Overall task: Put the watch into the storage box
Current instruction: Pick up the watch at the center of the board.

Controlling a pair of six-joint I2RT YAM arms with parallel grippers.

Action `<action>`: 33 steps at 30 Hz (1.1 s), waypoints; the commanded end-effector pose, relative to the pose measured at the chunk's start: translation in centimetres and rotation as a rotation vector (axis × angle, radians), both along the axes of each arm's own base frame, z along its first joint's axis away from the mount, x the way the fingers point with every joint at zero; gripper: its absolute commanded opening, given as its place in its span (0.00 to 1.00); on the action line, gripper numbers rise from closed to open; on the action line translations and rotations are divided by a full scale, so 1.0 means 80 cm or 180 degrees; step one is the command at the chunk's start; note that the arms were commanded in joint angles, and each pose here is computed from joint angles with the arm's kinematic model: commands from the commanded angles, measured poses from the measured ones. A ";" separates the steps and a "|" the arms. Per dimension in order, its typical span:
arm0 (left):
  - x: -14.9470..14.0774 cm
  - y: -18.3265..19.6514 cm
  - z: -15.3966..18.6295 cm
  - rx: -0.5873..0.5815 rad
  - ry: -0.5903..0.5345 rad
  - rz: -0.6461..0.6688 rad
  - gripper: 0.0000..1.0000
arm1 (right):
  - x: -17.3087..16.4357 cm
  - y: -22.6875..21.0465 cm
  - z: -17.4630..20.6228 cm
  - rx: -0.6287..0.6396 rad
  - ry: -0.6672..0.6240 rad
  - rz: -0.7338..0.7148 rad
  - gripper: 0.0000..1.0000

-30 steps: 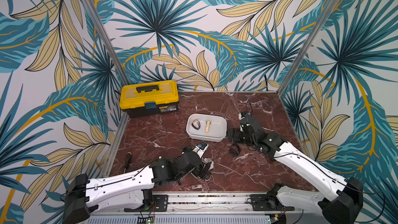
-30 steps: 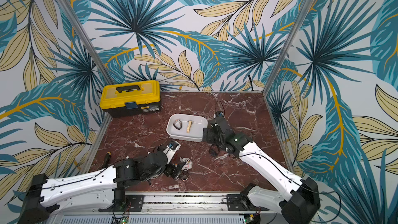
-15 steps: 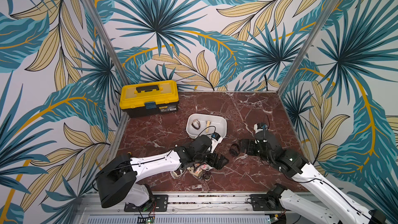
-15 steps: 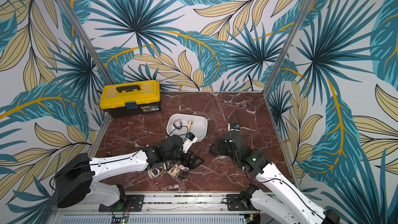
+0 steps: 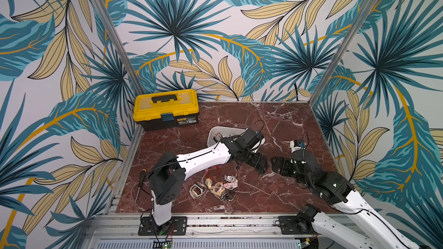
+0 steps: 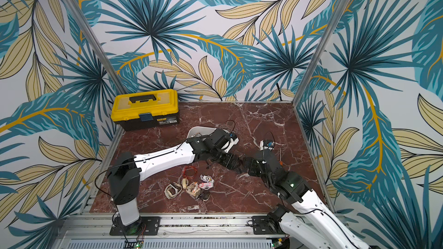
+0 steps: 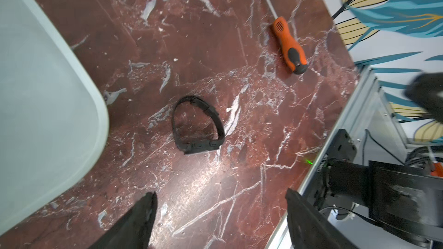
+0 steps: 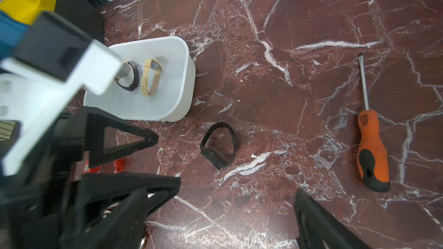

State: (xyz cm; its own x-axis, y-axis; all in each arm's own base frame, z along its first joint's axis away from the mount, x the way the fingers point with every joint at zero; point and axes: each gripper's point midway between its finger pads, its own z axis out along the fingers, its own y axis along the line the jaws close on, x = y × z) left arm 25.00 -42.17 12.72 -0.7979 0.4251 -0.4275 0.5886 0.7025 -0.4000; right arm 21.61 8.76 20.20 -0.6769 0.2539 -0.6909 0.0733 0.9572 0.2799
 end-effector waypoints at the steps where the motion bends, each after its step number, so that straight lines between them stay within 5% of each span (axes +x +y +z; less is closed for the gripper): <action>1: 0.004 0.024 -0.022 0.0521 0.0047 0.0021 0.86 | -0.007 -0.012 0.005 -0.0026 -0.0008 -0.0093 0.97; 33: 0.069 -0.018 -0.074 0.0825 0.0086 -0.0003 0.76 | -0.009 -0.010 -0.008 -0.0069 0.0018 -0.0021 0.97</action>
